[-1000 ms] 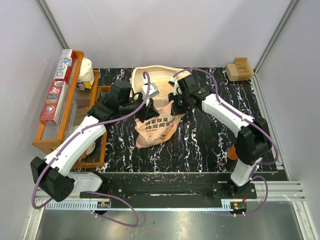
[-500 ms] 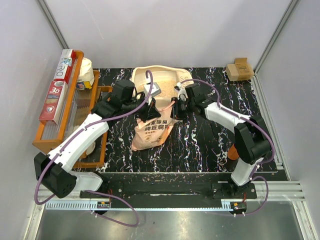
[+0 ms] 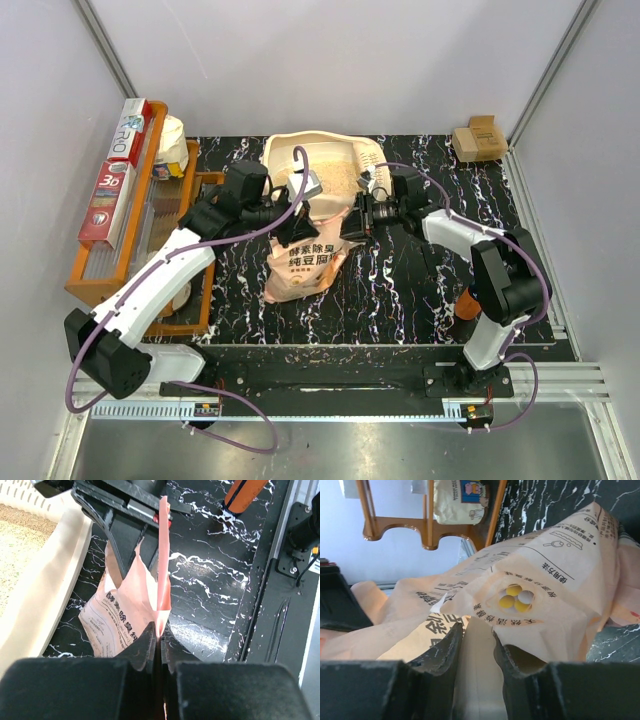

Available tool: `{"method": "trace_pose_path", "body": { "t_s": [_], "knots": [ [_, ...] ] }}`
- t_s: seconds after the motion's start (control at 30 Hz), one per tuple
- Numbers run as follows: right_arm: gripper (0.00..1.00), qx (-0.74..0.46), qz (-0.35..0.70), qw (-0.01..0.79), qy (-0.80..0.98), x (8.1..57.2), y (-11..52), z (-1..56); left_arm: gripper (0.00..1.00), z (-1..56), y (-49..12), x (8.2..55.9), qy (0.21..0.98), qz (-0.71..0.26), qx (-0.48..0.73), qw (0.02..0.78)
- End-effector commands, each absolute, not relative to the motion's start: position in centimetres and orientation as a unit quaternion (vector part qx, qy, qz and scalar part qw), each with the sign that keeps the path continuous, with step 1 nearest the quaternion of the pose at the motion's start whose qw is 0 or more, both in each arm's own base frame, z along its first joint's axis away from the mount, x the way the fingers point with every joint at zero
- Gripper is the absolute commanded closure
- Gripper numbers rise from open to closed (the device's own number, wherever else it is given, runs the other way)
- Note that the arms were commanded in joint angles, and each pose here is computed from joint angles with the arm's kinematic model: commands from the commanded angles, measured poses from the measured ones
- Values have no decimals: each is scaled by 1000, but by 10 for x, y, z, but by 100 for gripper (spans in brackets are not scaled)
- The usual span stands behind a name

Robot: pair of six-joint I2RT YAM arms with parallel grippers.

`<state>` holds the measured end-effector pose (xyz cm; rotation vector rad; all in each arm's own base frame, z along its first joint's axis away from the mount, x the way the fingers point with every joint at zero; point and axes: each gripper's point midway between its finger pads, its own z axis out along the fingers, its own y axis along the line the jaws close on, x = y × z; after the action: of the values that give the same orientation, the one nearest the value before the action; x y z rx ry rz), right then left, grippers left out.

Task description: Fill the litter box with clean litter

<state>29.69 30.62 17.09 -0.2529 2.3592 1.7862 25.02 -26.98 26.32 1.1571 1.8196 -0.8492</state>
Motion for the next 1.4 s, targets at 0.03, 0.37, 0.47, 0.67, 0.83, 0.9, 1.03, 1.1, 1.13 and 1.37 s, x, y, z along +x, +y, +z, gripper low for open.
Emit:
{"method": "trace_pose_path", "body": {
  "t_s": [0.03,0.37,0.47,0.67,0.83,0.9,1.03,1.1,1.13,1.37],
  "knots": [
    [100,-143,655,36,741,276,301,218,100,324,-272,249,641,-323,504,481],
    [100,-96,677,3,729,305,272,230,100,311,-258,256,632,-254,554,479],
    [100,-68,683,-9,727,316,257,236,100,313,-258,258,630,-245,561,478],
    [100,-62,690,2,721,321,235,248,100,314,-259,268,620,-220,577,484],
    [100,-48,690,0,722,335,230,242,100,318,-265,271,611,-224,584,486],
    [100,-36,687,6,726,345,228,239,100,320,-268,273,608,-227,584,488],
    [100,-30,680,32,732,356,225,240,100,322,-271,275,605,-230,583,492],
    [100,-28,678,35,734,358,225,240,100,322,-272,276,604,-230,583,492],
    [100,-30,678,38,734,358,224,241,100,323,-273,277,601,-229,585,495],
    [100,-29,679,49,732,366,210,251,100,327,-271,286,582,-197,604,507]
  ]
}}
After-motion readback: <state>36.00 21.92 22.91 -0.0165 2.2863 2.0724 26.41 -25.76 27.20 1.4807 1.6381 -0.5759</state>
